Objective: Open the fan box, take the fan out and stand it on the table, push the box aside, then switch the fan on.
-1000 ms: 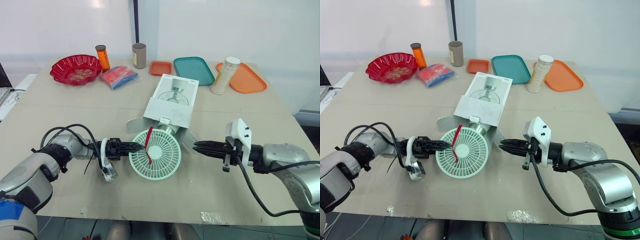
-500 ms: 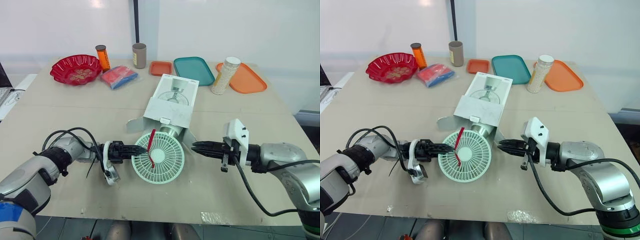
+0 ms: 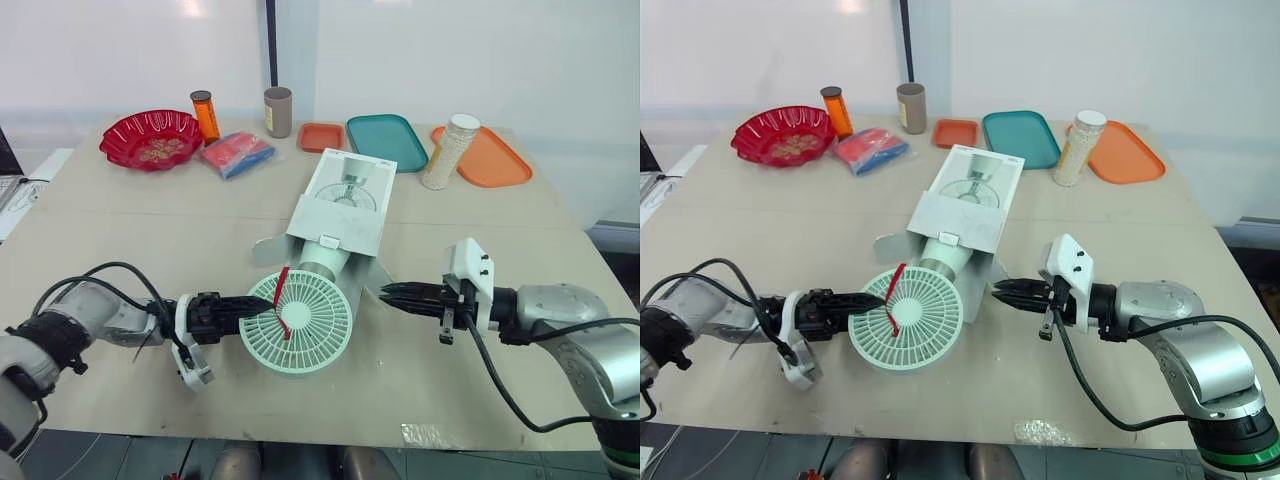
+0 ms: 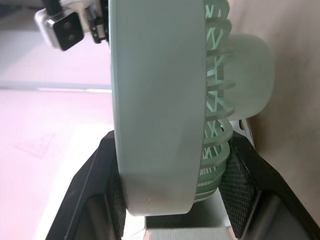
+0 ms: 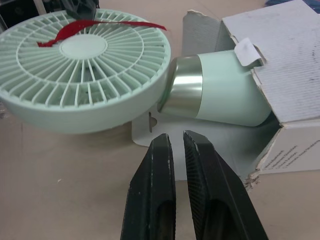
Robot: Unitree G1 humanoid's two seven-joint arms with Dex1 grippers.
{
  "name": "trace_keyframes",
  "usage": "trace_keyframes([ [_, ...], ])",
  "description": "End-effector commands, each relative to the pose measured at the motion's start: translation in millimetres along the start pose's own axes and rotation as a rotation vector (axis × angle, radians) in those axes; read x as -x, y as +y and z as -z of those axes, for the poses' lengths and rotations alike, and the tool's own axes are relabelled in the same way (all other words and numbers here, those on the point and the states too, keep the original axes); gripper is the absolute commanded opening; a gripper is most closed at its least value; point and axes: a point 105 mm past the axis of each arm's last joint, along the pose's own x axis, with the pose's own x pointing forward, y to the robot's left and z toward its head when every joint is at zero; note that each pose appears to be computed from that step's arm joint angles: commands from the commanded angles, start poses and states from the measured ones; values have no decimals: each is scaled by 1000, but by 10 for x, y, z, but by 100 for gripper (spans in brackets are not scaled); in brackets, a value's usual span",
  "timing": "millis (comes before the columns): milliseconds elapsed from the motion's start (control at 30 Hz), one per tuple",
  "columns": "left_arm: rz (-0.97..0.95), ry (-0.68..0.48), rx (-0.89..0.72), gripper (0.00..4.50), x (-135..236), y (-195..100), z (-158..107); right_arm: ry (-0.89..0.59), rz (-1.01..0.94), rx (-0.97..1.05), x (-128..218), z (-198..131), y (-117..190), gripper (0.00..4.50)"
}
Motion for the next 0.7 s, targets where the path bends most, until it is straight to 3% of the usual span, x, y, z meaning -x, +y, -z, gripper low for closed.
trace_keyframes([
  [33,-54,25,51,202,42,274,-81,-6,-38,26,-44,-8,-28,39],
  [167,-73,73,127,202,89,443,-141,-17,-72,51,-96,-54,-77,39],
  [333,-55,49,190,202,31,606,-314,-17,-91,66,-152,-80,-150,39],
  [433,-94,137,286,202,5,791,-278,-24,-98,64,-149,-105,-177,39],
  [600,-11,85,401,202,-39,882,-512,-5,-106,64,-88,-92,-190,39],
  [700,8,103,453,202,-39,946,-500,8,-98,64,-69,-66,-225,39],
])
